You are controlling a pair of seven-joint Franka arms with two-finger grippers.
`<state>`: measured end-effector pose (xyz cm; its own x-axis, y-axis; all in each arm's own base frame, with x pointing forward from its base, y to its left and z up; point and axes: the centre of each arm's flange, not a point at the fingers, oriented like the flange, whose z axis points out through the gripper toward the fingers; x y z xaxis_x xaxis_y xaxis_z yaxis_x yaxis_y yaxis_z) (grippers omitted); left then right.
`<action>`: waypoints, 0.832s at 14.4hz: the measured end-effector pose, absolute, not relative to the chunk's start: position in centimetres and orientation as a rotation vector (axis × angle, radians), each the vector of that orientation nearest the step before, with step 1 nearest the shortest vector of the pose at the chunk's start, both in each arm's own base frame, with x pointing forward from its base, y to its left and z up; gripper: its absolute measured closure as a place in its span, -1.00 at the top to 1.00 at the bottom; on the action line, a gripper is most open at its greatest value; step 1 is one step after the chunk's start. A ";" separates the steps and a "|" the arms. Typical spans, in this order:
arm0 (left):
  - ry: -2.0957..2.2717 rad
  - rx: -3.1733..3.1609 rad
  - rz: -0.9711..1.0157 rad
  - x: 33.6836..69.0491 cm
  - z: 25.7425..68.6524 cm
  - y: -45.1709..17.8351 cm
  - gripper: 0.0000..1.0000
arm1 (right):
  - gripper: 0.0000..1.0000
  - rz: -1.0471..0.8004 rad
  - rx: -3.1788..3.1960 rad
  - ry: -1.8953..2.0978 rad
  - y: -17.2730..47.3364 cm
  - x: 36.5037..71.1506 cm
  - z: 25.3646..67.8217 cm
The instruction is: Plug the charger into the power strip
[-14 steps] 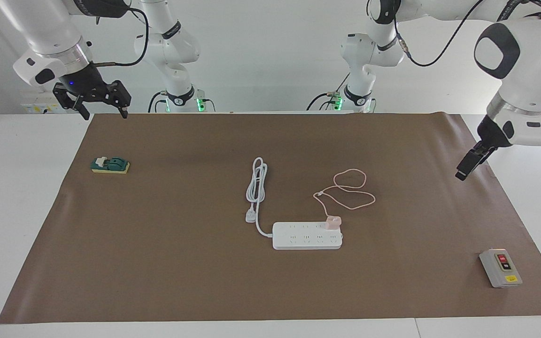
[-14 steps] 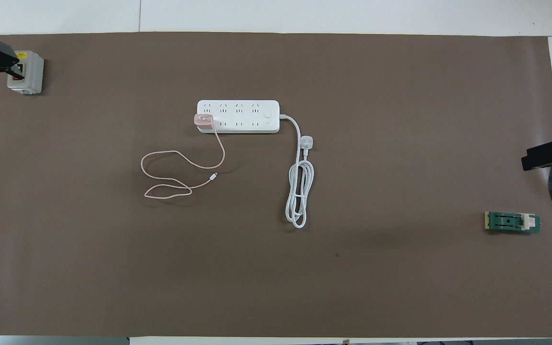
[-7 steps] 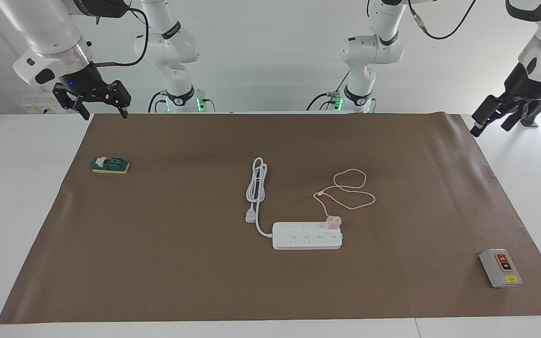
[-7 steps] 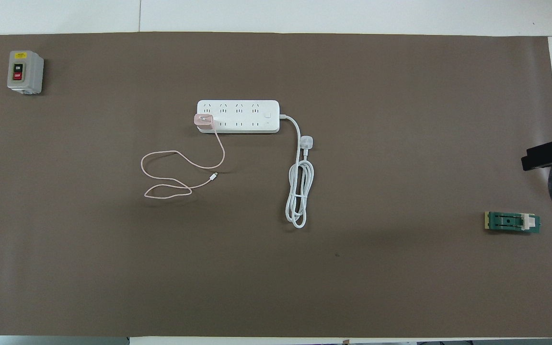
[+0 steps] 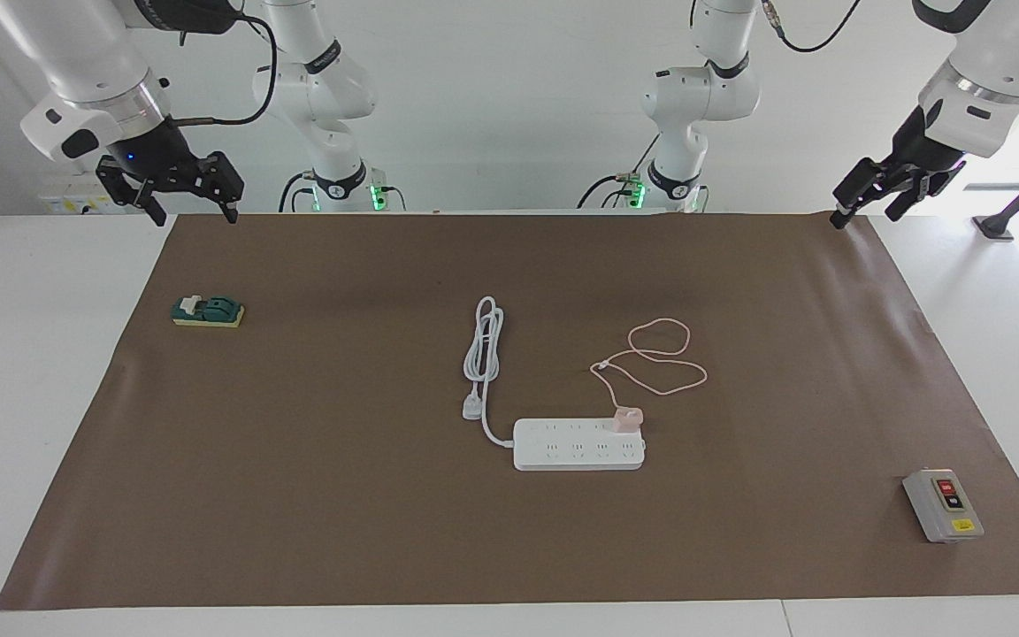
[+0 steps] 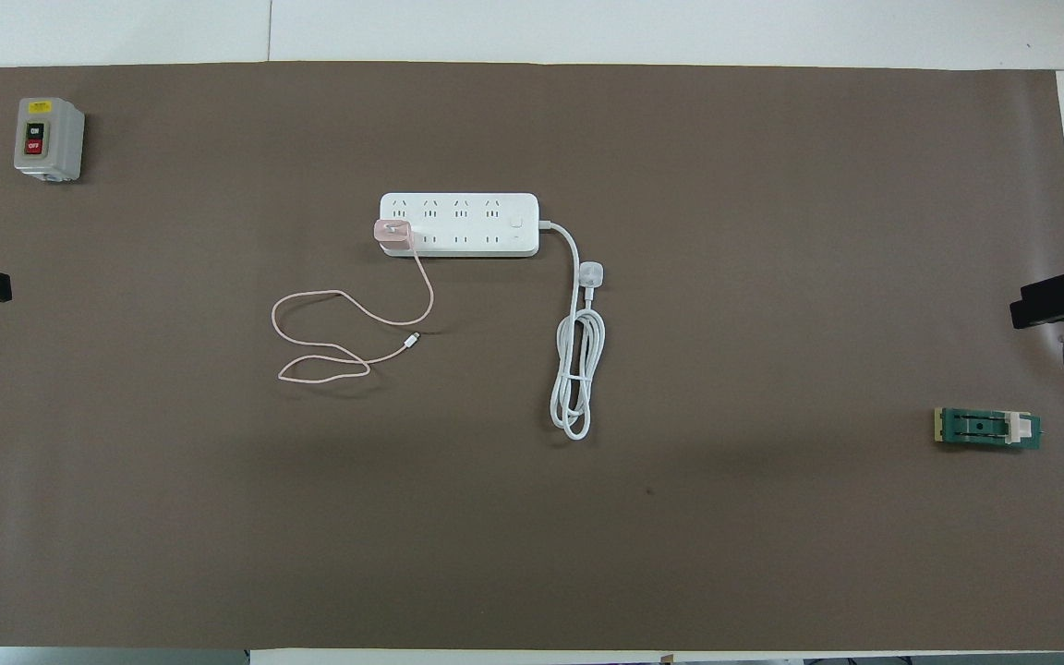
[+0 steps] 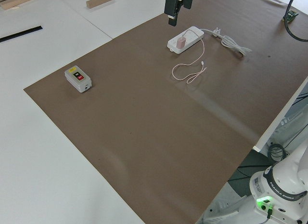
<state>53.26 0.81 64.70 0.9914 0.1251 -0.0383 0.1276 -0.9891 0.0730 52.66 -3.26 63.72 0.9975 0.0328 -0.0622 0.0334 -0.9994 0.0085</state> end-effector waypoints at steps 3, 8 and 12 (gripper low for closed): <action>0.114 3.142 -0.089 53.5 63.5 -1.6 1.00 | 1.00 -0.097 3.130 0.052 -3.3 52.7 63.7; 0.064 3.170 -0.089 53.8 63.0 -3.2 1.00 | 1.00 -0.097 3.130 0.052 -3.3 52.7 63.7; 0.060 3.168 -0.028 54.2 63.3 -3.6 1.00 | 1.00 -0.097 3.130 0.052 -3.3 52.7 63.7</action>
